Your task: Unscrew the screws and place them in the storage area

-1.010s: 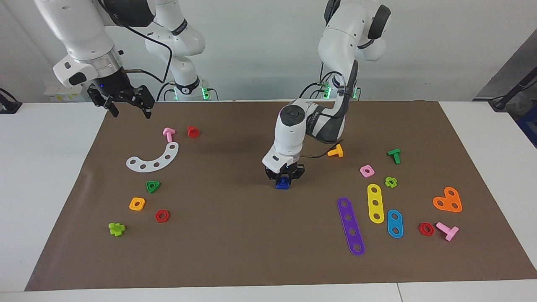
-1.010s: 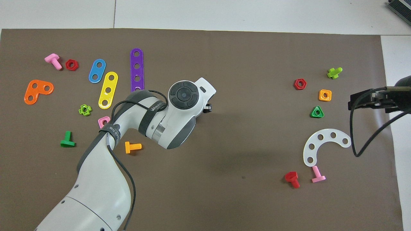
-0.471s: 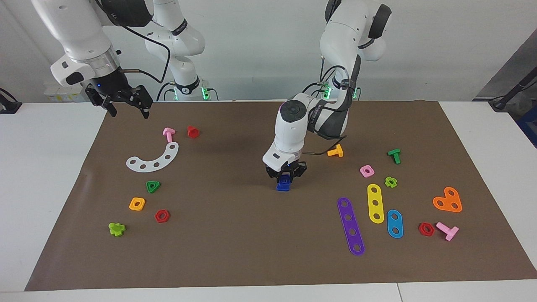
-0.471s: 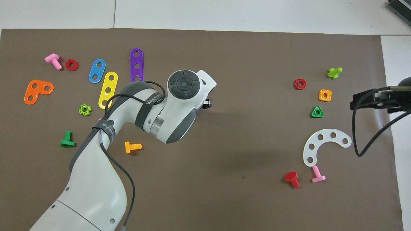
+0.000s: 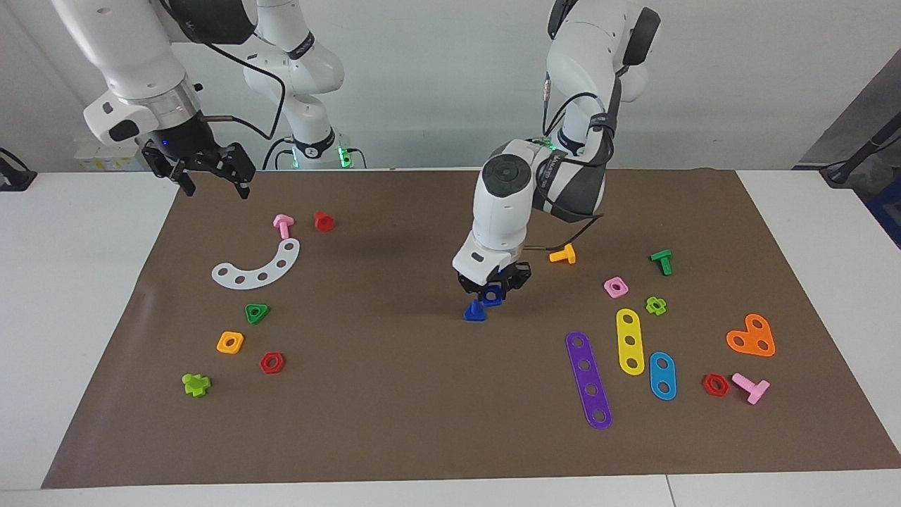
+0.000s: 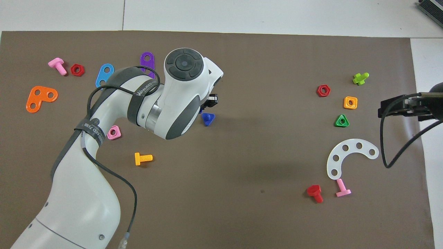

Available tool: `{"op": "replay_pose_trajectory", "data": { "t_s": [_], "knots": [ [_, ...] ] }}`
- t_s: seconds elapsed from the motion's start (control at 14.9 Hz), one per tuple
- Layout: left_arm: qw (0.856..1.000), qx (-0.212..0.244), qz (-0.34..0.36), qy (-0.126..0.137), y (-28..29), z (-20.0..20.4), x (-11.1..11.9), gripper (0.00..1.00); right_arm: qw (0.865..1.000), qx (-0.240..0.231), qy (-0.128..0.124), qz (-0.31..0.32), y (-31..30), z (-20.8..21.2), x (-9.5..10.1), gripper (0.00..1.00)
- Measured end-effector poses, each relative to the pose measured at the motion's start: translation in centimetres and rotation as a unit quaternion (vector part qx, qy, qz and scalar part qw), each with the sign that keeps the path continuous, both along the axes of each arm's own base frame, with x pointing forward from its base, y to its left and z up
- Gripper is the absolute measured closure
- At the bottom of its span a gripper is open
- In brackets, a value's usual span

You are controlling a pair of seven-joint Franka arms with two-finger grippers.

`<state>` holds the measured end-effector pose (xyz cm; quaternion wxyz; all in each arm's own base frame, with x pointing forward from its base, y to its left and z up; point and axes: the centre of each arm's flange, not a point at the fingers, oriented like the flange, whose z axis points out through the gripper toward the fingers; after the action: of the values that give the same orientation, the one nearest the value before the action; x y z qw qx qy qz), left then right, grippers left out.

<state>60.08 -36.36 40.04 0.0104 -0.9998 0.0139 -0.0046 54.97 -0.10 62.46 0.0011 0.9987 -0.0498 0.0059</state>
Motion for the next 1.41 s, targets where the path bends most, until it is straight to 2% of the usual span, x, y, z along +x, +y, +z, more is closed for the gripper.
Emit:
{"op": "replay_pose_trajectory", "data": {
  "t_s": [0.27, 0.4, 0.61, 0.81, 0.94, 1.08, 1.14, 1.41],
  "knots": [
    [0.999, -0.004, -0.041, 0.017, 8.3, -0.2, 3.4, 0.54, 1.0, 0.013, -0.022, 0.009, 5.1, -0.3, 0.6, 0.0],
    [0.997, -0.009, -0.063, 0.033, 12.8, -0.6, 3.8, 0.54, 1.0, 0.016, -0.027, -0.001, 9.7, -1.3, 0.7, 0.0],
    [0.994, -0.01, -0.097, 0.044, 16.5, -2.5, 2.4, 0.54, 0.999, 0.025, -0.041, -0.021, 17.6, -4.3, 1.8, 0.0],
    [0.992, -0.014, -0.125, 0.027, 17.7, -5.9, 0.2, 0.54, 0.998, 0.03, -0.041, -0.029, 26.2, -9.3, 2.7, 0.0],
    [0.991, -0.015, -0.134, 0.017, 18.0, -7.5, -1.0, 0.54, 0.997, 0.04, -0.053, -0.023, 31.6, -12.8, 3.1, 0.0],
    [0.988, -0.016, -0.151, 0.015, 18.5, -7.6, -1.3, 0.53, 0.997, 0.047, -0.063, -0.014, 34.5, -15.6, 3.6, 0.0],
    [0.988, -0.016, -0.156, 0.012, 18.9, -7.3, -1.2, 0.48, 0.997, 0.047, -0.064, -0.009, 35.3, -16.6, 3.7, 0.0],
    [0.989, -0.017, -0.148, -0.004, 21.3, -4.4, 0.0, 0.07, 0.996, 0.053, -0.074, 0.0, 36.9, -19.0, 4.1, 0.0]
  ]
}}
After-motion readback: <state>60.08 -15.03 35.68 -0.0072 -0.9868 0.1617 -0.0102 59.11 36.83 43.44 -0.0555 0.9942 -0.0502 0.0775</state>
